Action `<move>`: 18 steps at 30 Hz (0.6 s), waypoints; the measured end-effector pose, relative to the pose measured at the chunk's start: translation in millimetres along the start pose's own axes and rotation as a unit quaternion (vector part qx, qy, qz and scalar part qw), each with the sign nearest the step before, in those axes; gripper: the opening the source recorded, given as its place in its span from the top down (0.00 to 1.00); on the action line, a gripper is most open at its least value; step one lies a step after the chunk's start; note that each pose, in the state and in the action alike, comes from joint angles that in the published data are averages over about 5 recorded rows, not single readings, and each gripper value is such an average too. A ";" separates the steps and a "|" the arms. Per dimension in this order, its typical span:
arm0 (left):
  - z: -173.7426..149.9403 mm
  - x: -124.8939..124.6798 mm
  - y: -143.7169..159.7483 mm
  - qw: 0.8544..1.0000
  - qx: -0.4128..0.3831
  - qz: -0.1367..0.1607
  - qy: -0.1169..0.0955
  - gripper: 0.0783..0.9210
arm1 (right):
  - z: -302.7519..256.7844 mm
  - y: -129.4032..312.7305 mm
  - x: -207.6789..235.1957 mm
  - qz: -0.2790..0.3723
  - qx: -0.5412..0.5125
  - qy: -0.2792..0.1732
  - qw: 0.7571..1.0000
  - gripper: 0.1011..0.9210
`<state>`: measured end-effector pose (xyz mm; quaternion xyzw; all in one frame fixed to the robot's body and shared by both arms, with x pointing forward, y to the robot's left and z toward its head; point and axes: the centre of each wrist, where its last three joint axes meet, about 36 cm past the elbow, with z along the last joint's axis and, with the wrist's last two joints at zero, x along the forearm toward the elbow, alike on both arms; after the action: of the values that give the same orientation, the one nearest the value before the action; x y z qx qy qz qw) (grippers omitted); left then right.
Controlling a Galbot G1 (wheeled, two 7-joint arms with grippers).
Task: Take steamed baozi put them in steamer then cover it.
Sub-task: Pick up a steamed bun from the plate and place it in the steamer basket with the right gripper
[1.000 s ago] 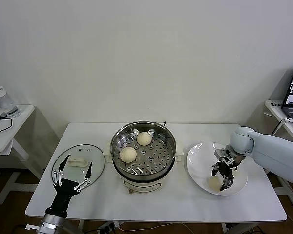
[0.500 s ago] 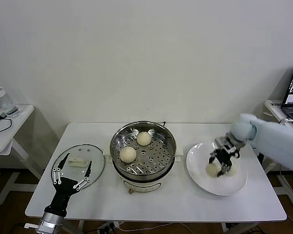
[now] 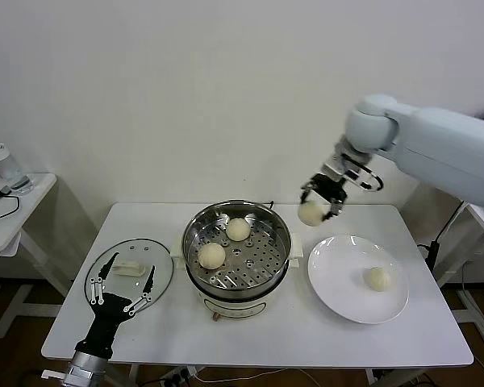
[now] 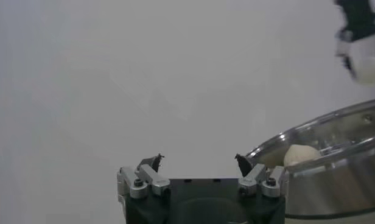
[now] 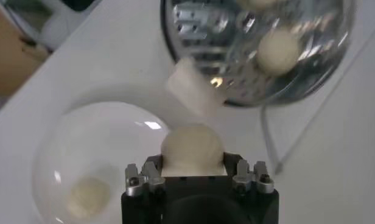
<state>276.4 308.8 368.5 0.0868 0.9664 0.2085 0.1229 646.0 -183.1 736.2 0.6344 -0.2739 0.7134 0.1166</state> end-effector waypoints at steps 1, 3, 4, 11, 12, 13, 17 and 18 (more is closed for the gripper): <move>-0.3 -0.1 0.1 1.000 0.000 0.000 -0.001 0.12 | -8.9 -7.7 -0.3 0.000 0.022 -0.001 1.000 0.30; -0.5 -0.1 0.0 1.000 0.000 0.000 -0.002 0.12 | -26.8 -21.7 -4.4 -0.003 0.065 -0.003 0.998 0.30; -0.6 -0.1 0.0 1.000 0.000 0.000 -0.002 0.12 | -34.9 -27.6 -7.4 -0.004 0.085 -0.004 0.996 0.30; -0.6 -0.7 1.6 1.000 -0.001 -0.004 -0.005 0.12 | -82.9 -56.0 -39.5 -0.018 0.206 -0.018 0.978 0.30; -0.6 -1.0 1.8 1.000 -0.001 -0.004 -0.005 0.12 | -88.0 -58.6 -44.7 -0.020 0.220 -0.019 0.975 0.30; -0.7 -1.3 2.0 1.000 0.000 -0.004 -0.005 0.12 | -92.7 -60.8 -49.9 -0.022 0.233 -0.022 0.972 0.30; -1.0 -2.0 2.4 1.000 0.000 -0.006 -0.006 0.12 | -109.7 -67.7 -70.3 -0.029 0.278 -0.031 0.960 0.30; -0.9 -2.1 2.5 1.000 0.000 -0.006 -0.006 0.12 | -113.5 -69.1 -75.2 -0.031 0.288 -0.034 0.957 0.30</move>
<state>278.5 310.2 370.8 0.0822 0.9662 0.2069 0.1298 598.6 -51.5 674.9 0.6731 -0.0409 0.7362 -0.0582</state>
